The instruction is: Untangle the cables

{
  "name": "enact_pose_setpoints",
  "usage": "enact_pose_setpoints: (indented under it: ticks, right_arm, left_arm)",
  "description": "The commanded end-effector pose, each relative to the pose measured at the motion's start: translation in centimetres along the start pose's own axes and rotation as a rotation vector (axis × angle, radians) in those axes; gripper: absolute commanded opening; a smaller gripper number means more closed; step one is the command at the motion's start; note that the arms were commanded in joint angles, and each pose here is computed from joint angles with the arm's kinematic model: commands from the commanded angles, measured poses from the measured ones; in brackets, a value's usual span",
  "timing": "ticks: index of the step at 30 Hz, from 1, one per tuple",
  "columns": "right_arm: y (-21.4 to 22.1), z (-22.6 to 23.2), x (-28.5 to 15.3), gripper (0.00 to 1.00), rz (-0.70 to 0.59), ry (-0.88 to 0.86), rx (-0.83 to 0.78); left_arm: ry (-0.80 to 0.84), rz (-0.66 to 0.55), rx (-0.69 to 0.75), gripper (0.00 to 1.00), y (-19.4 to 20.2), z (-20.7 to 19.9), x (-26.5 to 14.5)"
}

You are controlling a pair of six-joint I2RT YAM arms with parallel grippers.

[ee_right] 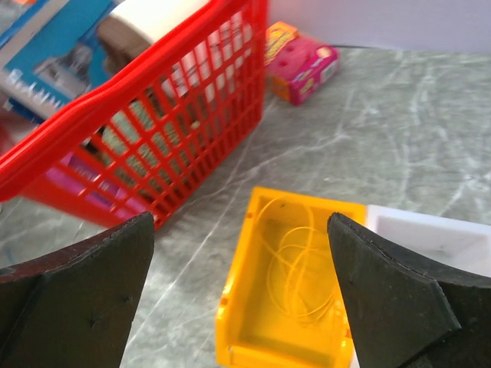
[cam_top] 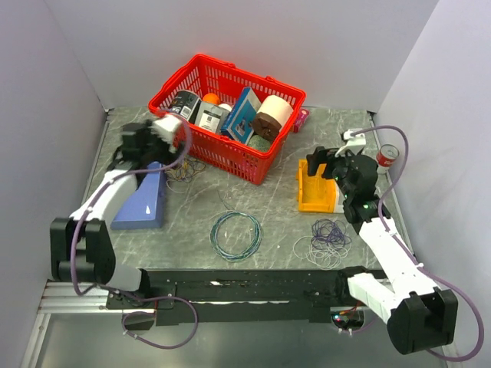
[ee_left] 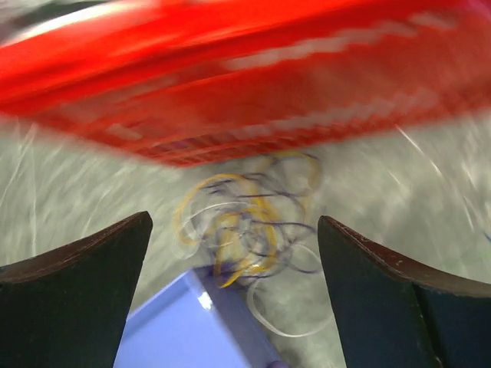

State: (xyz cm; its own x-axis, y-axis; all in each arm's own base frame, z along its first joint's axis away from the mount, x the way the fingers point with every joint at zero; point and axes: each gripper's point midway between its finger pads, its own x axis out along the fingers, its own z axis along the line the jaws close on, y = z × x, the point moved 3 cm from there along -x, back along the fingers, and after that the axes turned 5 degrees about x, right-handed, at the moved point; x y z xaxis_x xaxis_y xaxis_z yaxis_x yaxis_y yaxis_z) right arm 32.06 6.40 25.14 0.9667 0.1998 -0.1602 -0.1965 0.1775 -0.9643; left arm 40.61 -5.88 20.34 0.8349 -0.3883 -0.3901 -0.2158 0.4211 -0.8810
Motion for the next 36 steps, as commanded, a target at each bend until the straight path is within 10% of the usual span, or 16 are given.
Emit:
enact_pose_setpoints:
  ticks: [1,14,31,36]
  right_arm:
    - [-1.6,1.8,0.2,1.00,-0.044,-0.060,-0.056]
    - [-1.5,2.8,-0.1,1.00,-0.072,-0.100,-0.128]
    - [-1.7,3.2,-0.5,1.00,-0.080,-0.118,-0.128]
    - [-1.9,3.2,-0.9,1.00,-0.091,-0.117,-0.123]
  left_arm:
    - [0.225,0.375,0.370,0.96,5.2,-4.8,1.1]
    - [0.147,0.548,0.625,0.96,7.0,-3.2,7.0]
    - [0.123,0.534,0.354,0.98,11.0,-2.7,9.4]
    - [0.158,0.569,0.345,0.57,11.7,-3.3,8.6]
